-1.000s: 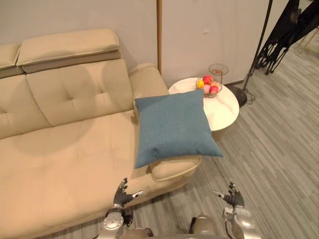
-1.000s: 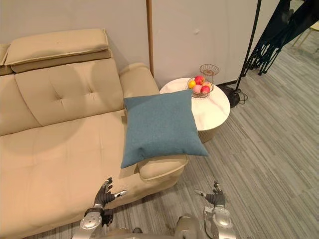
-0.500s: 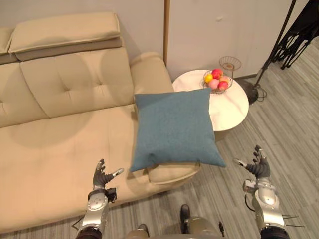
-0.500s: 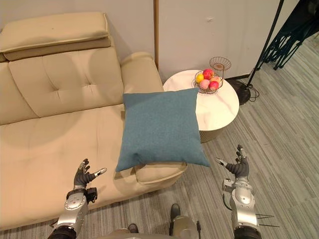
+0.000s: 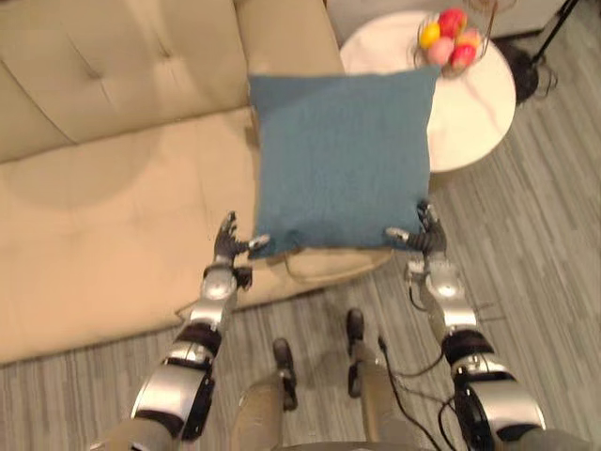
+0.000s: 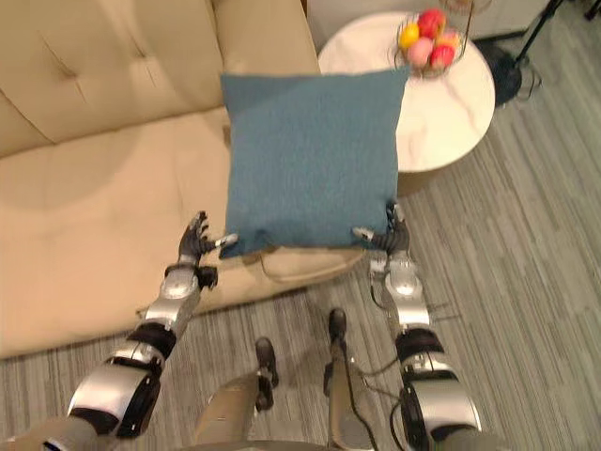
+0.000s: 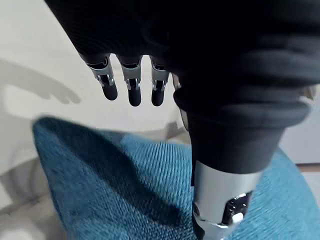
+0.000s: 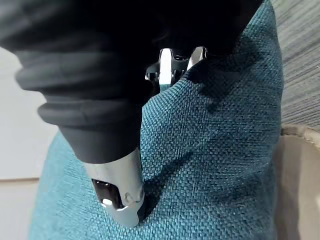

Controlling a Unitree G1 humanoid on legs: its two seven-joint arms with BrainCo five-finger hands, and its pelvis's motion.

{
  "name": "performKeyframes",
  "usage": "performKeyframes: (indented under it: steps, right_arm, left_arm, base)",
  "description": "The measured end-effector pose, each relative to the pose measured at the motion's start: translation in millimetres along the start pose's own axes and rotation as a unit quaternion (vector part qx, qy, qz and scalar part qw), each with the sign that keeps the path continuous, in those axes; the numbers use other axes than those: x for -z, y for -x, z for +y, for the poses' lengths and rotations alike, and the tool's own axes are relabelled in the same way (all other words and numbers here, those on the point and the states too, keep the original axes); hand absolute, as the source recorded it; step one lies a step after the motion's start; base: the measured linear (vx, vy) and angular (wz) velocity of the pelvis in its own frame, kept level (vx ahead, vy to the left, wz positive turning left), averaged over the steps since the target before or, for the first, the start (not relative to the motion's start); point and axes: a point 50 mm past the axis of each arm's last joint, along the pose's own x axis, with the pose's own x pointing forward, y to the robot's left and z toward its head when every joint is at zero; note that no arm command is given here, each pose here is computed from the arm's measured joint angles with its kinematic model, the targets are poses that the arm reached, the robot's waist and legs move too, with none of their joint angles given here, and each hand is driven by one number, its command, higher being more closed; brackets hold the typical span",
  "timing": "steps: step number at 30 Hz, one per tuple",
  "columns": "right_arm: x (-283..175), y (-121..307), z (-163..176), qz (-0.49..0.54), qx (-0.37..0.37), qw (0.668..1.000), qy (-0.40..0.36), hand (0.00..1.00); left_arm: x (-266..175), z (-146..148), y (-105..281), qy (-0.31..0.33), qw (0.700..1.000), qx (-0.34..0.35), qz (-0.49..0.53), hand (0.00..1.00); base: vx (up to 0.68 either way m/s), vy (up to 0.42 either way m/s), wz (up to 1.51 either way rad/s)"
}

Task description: Pick up cushions and gather them together orderly.

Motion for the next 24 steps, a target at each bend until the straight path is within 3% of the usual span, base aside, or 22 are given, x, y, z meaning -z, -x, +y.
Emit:
performKeyframes:
  steps: [1, 6, 15, 20, 24]
  right_arm:
    - [-13.1, -8.0, 5.8, -0.013, 0.004, 1.0, -0.013, 1.0]
    - [-59.1, -26.2, 23.3, -0.06, -0.003, 0.997, -0.048, 1.0]
    - [-93.5, -12.3, 28.0, -0.151, -0.043, 0.986, -0.062, 1.0]
    - [-61.1, 14.7, 27.2, -0.137, -0.067, 0.987, -0.05, 1.0]
    - [-40.3, 43.1, 21.1, -0.129, -0.073, 0.988, -0.052, 1.0]
  left_arm:
    - [-22.5, -7.7, -10.4, 0.001, 1.0, 0.008, -0.024, 1.0]
    - [-89.2, -16.6, -32.3, 0.009, 0.996, 0.003, -0.091, 1.0]
    - [-132.5, -11.1, -29.8, 0.015, 0.984, 0.004, -0.177, 1.0]
    - [-112.0, -11.8, -10.3, 0.016, 0.98, 0.019, -0.196, 1.0]
    - [-66.0, -11.6, 23.3, 0.035, 0.983, 0.027, -0.177, 1.0]
  base:
    - [-0.2, -0.08, -0.04]
    - [-0.18, -0.091, -0.1]
    - [-0.02, -0.076, -0.06]
    - [0.1, -0.019, 0.08]
    - [0.09, -0.011, 0.05]
